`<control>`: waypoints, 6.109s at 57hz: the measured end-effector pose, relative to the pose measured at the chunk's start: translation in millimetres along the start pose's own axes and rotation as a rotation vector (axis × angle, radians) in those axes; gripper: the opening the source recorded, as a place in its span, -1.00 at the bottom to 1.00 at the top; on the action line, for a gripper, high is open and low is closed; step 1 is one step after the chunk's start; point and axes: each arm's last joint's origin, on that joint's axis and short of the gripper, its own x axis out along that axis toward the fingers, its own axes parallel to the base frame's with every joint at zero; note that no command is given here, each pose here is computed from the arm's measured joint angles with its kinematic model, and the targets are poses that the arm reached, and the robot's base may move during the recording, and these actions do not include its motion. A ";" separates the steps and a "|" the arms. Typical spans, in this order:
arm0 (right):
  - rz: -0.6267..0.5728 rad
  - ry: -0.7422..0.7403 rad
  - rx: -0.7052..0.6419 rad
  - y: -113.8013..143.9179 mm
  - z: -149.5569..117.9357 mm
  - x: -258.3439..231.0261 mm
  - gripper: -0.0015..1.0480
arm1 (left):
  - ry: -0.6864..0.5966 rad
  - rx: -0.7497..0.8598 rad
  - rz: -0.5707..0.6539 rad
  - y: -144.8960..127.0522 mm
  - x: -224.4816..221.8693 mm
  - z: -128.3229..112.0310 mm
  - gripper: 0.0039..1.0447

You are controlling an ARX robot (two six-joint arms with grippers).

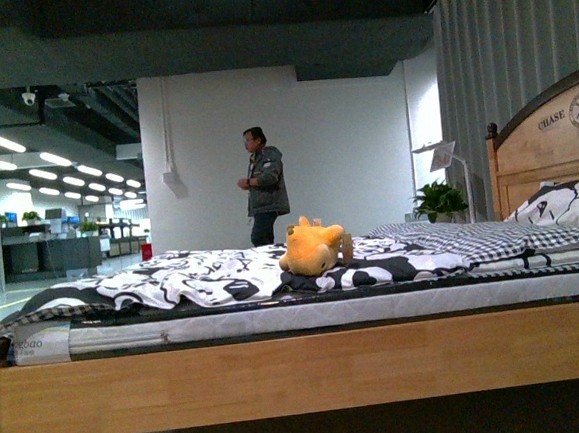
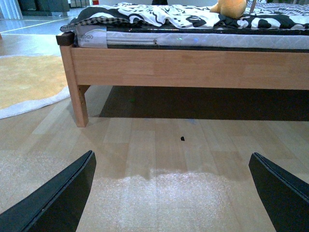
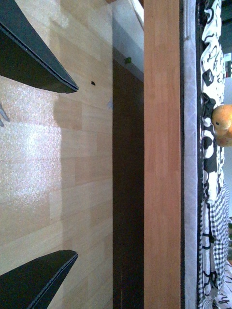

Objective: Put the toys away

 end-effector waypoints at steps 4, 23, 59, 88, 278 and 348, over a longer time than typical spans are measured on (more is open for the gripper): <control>0.000 0.000 0.000 0.0 0.0 0.0 0.87 | 0.000 0.000 0.000 0.0 0.0 0.0 0.88; 0.000 0.000 0.000 0.0 0.0 0.0 0.87 | 0.000 0.000 0.000 0.0 0.0 0.0 0.88; 0.000 0.000 0.000 0.0 0.0 0.0 0.87 | 0.000 0.000 0.000 0.0 0.0 0.0 0.88; 0.000 0.000 0.000 0.0 0.0 0.0 0.87 | 0.000 0.000 0.000 0.0 0.0 0.0 0.88; 0.003 0.002 0.000 0.1 -0.2 0.1 0.87 | 0.000 0.000 0.007 0.2 0.0 0.0 0.88; -0.286 -0.315 -0.092 5.0 76.9 165.1 0.87 | 0.000 0.000 0.002 0.1 0.0 0.0 0.88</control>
